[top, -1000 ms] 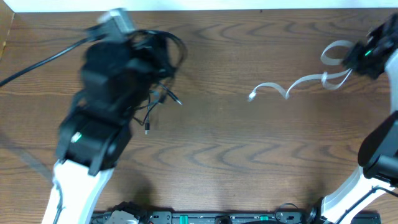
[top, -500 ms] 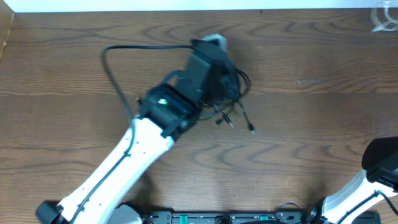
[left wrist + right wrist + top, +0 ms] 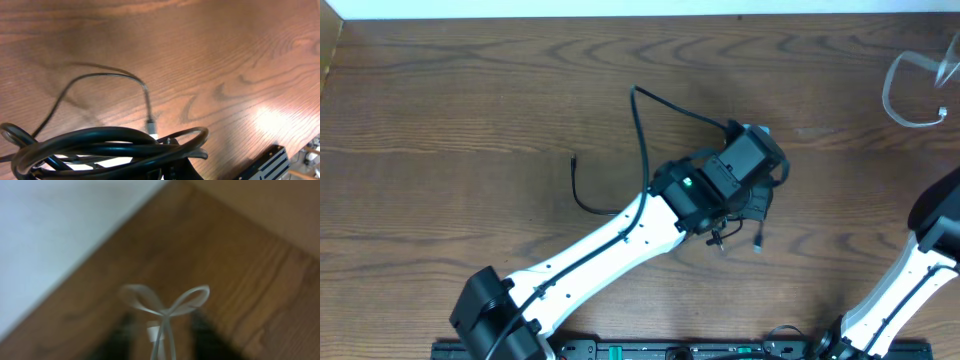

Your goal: Untangle cables

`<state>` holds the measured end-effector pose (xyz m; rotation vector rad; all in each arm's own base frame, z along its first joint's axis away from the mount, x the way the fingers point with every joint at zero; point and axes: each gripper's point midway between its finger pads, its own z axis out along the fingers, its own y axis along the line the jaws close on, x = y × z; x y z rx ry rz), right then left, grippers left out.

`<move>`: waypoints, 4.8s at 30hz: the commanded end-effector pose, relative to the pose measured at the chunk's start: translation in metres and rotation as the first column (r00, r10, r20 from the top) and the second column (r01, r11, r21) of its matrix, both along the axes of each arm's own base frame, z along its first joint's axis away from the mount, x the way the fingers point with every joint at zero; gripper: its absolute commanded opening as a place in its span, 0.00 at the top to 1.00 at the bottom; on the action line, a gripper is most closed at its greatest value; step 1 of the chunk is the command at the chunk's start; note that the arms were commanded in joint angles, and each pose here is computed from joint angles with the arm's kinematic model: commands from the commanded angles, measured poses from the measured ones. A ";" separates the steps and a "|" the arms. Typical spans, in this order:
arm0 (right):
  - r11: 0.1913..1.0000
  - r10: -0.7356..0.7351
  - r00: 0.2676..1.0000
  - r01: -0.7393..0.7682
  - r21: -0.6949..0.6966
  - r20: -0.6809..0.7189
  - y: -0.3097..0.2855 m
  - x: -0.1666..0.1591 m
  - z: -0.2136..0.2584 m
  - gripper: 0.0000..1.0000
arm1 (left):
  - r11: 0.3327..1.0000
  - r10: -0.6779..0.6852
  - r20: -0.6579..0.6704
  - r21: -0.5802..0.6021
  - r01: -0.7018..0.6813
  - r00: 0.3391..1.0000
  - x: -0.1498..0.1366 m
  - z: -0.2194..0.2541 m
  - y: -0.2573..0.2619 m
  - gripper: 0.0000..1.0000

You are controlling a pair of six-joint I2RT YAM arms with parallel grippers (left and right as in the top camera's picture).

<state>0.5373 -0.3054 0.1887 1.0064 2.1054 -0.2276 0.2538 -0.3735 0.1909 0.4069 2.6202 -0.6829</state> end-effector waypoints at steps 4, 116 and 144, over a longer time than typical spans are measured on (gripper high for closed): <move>0.997 0.002 0.996 0.005 0.075 -0.086 -0.001 -0.008 -0.043 0.01 | 1.000 -0.021 0.019 0.017 0.021 1.000 0.001 -0.003 -0.003 0.93; -0.016 0.998 0.009 -0.895 0.446 0.055 0.482 -0.157 0.070 0.99 | 0.960 0.004 -0.090 -0.278 -0.029 0.996 0.115 0.034 0.124 0.52; -0.029 0.997 0.013 -0.876 0.482 0.082 0.481 -0.165 0.072 0.99 | 0.972 -0.009 0.065 -0.234 0.024 0.998 0.145 0.000 0.052 0.62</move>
